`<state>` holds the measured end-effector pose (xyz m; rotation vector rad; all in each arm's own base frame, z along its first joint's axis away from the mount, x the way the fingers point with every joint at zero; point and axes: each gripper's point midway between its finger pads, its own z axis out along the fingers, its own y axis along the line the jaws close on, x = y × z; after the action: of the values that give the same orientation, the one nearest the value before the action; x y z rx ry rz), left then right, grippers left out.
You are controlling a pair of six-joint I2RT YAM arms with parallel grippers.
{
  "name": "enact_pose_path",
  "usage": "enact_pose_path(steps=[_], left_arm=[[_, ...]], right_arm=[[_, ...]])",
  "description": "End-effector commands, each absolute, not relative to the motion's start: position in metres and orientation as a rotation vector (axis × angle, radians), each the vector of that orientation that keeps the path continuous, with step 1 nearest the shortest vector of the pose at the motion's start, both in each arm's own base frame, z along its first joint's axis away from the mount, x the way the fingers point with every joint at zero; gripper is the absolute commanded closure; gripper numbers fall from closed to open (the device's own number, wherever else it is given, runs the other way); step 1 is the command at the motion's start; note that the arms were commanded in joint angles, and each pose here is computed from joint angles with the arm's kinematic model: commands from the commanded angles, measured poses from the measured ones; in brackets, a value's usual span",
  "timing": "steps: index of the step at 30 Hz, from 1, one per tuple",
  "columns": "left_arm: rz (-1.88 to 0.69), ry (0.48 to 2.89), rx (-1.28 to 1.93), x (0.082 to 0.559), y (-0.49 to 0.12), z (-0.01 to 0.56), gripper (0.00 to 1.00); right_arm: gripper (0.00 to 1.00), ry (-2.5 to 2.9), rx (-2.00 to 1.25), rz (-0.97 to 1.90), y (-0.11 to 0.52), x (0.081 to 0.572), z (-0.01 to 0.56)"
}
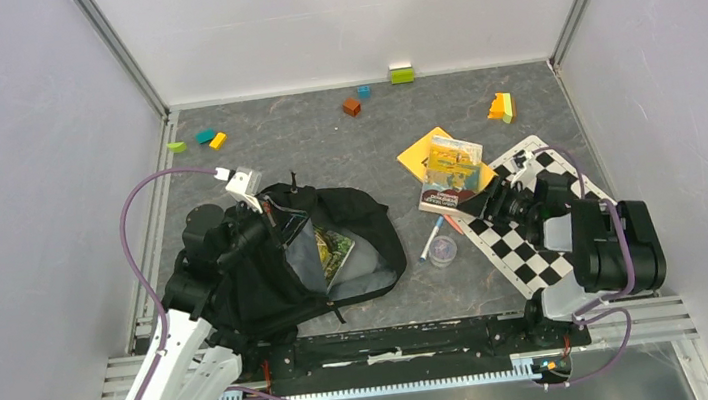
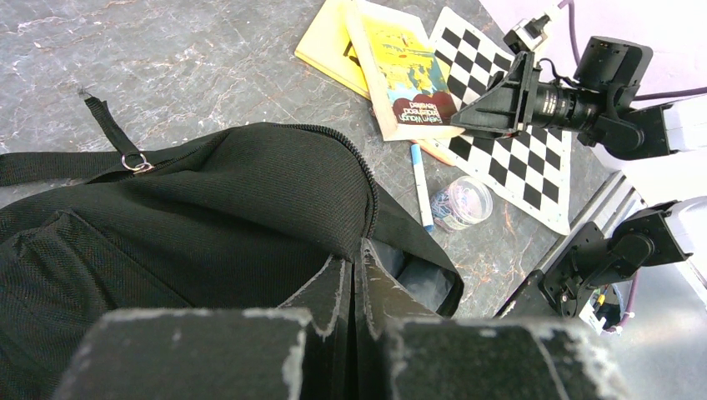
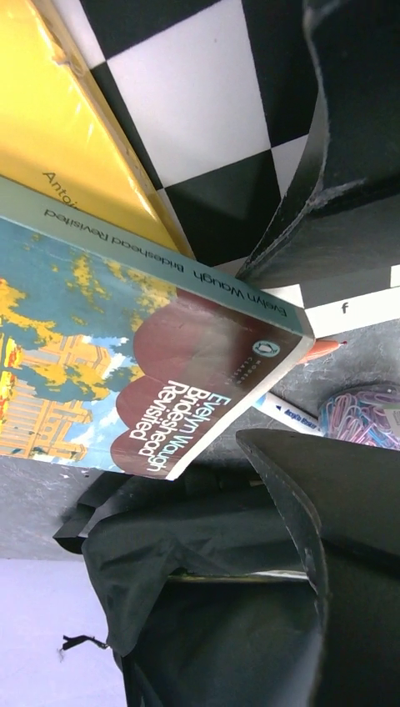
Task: Pack the student bag
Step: Pick up the book from the center of the board.
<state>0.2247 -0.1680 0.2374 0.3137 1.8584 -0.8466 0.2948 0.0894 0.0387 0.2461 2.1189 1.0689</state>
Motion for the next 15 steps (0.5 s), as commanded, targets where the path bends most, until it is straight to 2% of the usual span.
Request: enact_pose_path(steps=[1,4,11,15], left_arm=[[-0.832,1.746,0.357,0.230,-0.170,0.264,0.98],[-0.832,1.748,0.356,0.230,-0.170,0.263,0.98],[-0.831,1.746,0.357,0.230,-0.170,0.264,0.98],[-0.830,1.743,0.357,0.229,-0.170,0.264,0.98]], right_arm=[[0.37,2.050,0.225,1.136,0.095,0.303,0.051],[0.47,2.031,0.234,1.145,0.095,0.306,0.053],[0.84,1.958,0.234,1.140,0.093,0.313,0.075],[0.99,1.909,0.214,1.128,0.092,0.319,0.093]])
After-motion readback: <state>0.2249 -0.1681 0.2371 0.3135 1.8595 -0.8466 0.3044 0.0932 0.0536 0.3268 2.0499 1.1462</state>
